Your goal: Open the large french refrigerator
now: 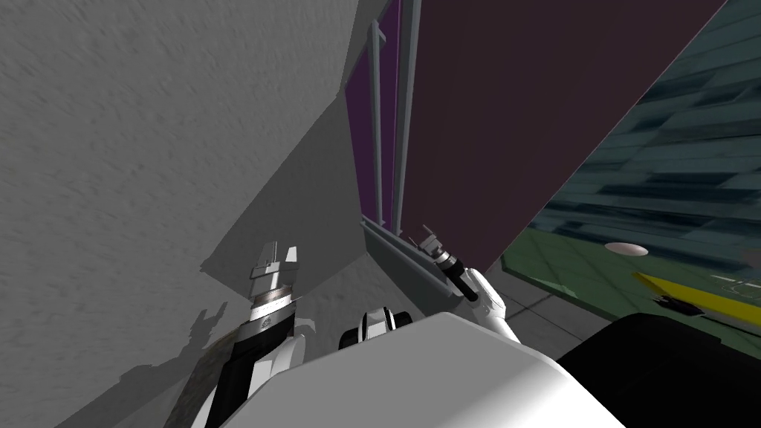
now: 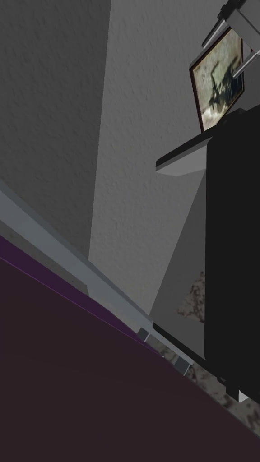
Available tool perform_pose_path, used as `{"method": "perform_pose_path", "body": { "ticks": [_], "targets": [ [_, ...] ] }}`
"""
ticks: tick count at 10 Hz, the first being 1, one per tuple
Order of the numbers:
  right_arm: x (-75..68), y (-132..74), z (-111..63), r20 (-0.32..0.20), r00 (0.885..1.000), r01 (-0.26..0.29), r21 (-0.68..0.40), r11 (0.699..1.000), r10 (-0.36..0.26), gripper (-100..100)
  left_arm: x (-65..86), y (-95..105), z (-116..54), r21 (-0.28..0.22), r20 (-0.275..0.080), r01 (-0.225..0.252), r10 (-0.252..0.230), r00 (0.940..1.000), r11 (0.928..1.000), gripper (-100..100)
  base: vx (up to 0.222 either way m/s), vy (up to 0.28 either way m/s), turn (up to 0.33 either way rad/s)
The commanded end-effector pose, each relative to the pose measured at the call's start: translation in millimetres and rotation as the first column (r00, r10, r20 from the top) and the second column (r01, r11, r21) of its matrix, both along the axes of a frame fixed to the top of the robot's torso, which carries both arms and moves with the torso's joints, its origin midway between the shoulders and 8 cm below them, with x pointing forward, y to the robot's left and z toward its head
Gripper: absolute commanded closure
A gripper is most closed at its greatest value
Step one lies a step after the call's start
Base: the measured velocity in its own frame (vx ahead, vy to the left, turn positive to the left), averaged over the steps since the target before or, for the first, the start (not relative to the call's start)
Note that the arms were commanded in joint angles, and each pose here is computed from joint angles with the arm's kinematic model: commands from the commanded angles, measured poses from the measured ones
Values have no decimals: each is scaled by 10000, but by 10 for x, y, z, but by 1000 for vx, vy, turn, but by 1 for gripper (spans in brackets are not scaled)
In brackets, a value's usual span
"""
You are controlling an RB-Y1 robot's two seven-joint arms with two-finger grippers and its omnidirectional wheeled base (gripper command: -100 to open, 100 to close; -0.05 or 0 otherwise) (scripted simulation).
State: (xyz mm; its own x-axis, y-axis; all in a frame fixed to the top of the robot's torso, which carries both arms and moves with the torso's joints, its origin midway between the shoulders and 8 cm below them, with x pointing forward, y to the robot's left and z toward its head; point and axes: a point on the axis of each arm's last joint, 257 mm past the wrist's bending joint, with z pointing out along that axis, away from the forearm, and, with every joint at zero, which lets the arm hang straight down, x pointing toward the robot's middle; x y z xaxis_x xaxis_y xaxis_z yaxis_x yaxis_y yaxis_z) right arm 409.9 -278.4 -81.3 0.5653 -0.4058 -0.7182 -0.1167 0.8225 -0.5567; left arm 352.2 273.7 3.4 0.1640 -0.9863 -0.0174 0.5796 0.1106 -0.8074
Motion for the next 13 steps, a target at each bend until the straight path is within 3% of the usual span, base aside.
{"method": "perform_pose_path", "body": {
  "ticks": [1,3,7,10,11,13],
  "targets": [
    [44,-56,-101,86,9994,345,-829,9960,-339,-100,0,0,0,0,0,0,0,10000,10000,0,63,13,10],
    [98,-159,-278,174,9966,821,-1975,9769,-802,-100,0,0,0,0,0,0,0,10000,10000,0,86,13,23],
    [148,-250,-489,323,9915,1299,-3290,9353,-1263,-100,0,0,0,0,-1,0,0,10000,10000,0,86,14,14],
    [193,-364,-788,368,9846,1686,-4556,8741,-1707,-100,0,0,0,-1,0,0,0,10000,10000,0,76,9,9],
    [193,-364,-788,426,9841,1726,-4633,8692,-1727,-100,0,0,0,-1,0,0,0,10000,10000,0,56,23,7],
    [208,-403,-979,436,9799,1886,-5232,8311,-1949,-100,0,0,0,-1,0,0,0,10000,10000,0,58,13,0]
  ]
}}
